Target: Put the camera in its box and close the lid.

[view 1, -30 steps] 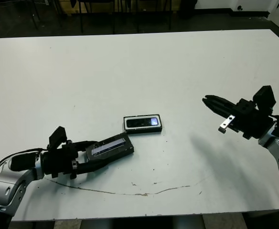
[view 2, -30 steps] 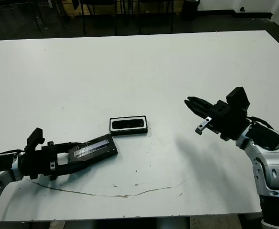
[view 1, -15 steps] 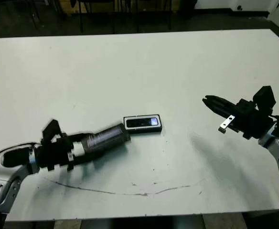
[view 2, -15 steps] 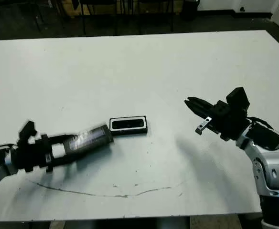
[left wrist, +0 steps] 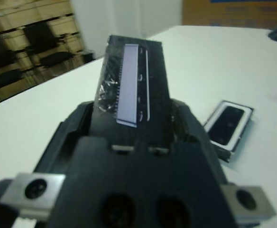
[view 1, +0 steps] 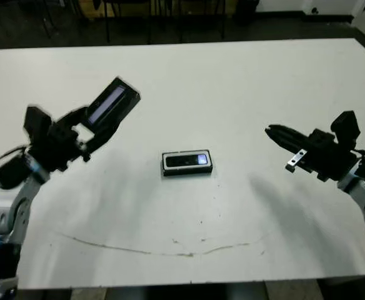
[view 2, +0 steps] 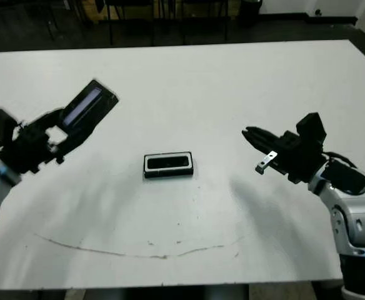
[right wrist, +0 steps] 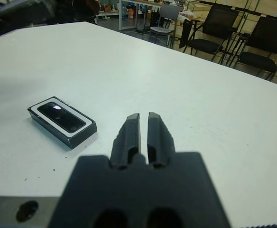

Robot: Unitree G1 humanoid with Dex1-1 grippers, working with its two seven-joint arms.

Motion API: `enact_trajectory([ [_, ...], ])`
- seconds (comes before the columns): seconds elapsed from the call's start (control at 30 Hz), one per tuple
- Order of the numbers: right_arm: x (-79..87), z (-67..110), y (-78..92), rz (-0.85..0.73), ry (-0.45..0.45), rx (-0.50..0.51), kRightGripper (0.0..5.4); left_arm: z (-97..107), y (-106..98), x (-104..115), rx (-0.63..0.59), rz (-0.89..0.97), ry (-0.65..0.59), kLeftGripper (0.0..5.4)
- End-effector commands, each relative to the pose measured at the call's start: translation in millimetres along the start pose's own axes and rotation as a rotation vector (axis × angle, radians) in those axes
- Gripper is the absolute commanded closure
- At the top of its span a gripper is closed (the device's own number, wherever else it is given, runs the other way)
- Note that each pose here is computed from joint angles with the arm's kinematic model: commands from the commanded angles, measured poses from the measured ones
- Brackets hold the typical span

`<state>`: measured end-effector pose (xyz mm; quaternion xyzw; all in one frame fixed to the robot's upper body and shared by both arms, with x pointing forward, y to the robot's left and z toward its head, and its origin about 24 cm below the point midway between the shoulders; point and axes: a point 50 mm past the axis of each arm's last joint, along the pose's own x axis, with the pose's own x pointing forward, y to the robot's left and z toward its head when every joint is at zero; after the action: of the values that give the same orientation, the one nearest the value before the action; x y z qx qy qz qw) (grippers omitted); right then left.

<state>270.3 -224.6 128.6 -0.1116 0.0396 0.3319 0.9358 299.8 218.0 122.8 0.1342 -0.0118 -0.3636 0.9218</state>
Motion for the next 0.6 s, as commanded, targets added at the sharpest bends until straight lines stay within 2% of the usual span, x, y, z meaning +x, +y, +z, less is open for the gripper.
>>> enact_trajectory([
  [0.03,-1.9,-4.9,1.0,-0.013,0.045,0.012,5.4,-13,-3,14,0.001,-0.114,0.088,2.62],
  [0.23,-3.8,-5.7,1.2,-0.003,0.041,-0.004,5.4,-23,-5,34,0.033,-0.315,0.213,2.62],
  [0.6,-2.7,-9.2,4.6,0.007,0.044,-0.03,5.4,-34,-3,53,-0.131,-0.511,0.371,2.62],
])
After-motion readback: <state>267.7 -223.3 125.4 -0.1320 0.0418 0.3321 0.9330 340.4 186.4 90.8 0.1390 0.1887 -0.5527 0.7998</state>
